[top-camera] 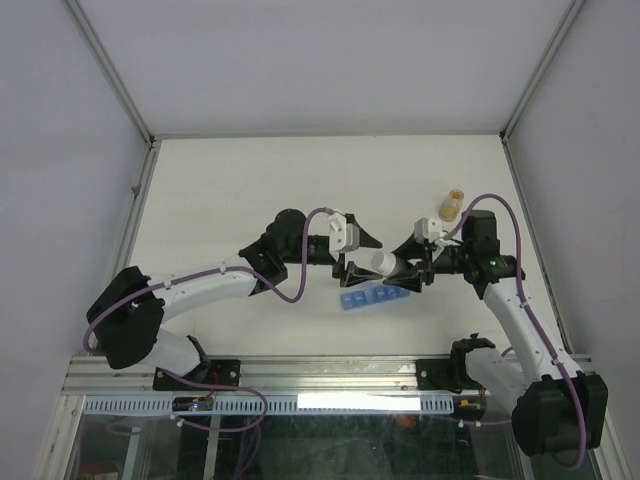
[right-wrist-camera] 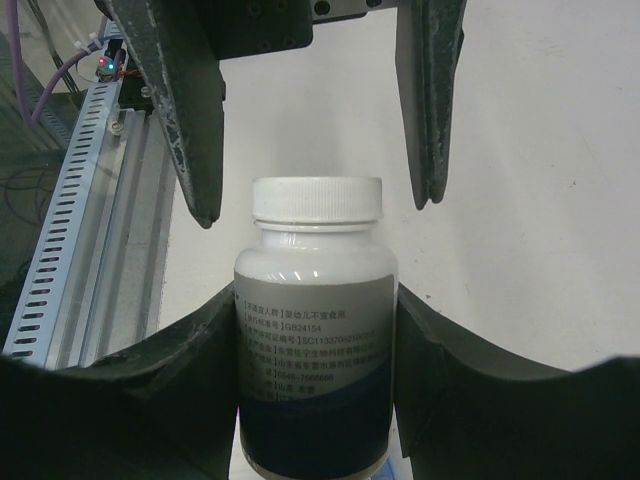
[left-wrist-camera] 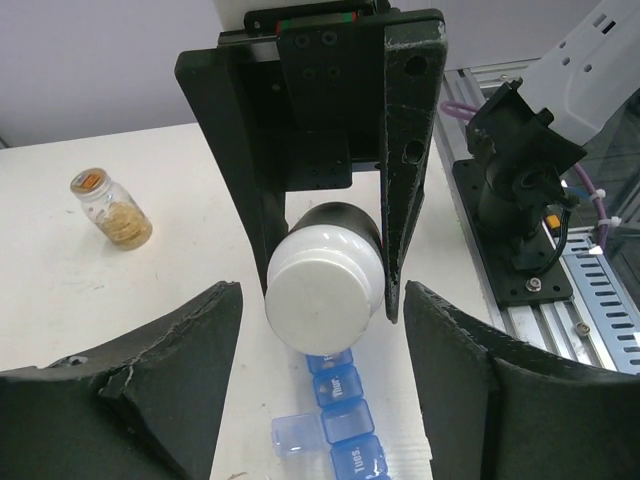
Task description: Sort the pills into containers
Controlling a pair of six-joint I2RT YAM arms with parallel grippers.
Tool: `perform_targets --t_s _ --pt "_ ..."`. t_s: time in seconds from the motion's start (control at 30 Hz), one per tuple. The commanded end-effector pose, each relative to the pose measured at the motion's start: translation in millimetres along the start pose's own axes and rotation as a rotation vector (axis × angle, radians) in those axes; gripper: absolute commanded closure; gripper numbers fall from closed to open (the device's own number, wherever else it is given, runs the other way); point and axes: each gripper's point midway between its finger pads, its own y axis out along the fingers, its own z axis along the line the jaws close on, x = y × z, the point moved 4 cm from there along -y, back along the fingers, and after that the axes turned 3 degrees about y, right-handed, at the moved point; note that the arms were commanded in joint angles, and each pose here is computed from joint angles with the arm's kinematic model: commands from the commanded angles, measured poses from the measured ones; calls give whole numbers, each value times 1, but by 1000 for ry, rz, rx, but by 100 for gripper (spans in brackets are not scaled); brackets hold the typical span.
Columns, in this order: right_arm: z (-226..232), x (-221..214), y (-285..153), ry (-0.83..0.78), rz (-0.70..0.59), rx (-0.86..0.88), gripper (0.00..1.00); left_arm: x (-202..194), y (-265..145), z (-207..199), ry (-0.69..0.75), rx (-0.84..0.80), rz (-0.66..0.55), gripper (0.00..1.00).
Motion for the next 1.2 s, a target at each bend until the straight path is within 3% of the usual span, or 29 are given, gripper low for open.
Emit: perform_targets --t_s 0.0,0.13,0.23,0.33,0.4,0.6,0.87,1.17 --pt "-6 18 -2 -93 -25 -1 100 18 9 4 39 -46 -50 35" --pt "-6 19 -2 -93 -25 -2 100 17 12 4 16 -62 -50 42" --pt "-6 18 -1 -91 -25 -1 100 15 13 3 0 -68 -43 55" --pt "-6 18 -2 -91 -24 -3 100 18 12 3 -15 -65 -46 75" --pt "-6 19 -2 -93 -25 -2 100 20 11 0 -36 -64 -55 80" --pt "-6 18 -2 -89 -23 -4 100 32 5 -10 -249 -37 -112 100" --pt "-7 17 -2 -87 -22 -4 100 37 2 -5 -693 174 -143 100" --pt "-7 16 -1 -85 -20 -5 100 33 -3 4 -809 380 -160 100"
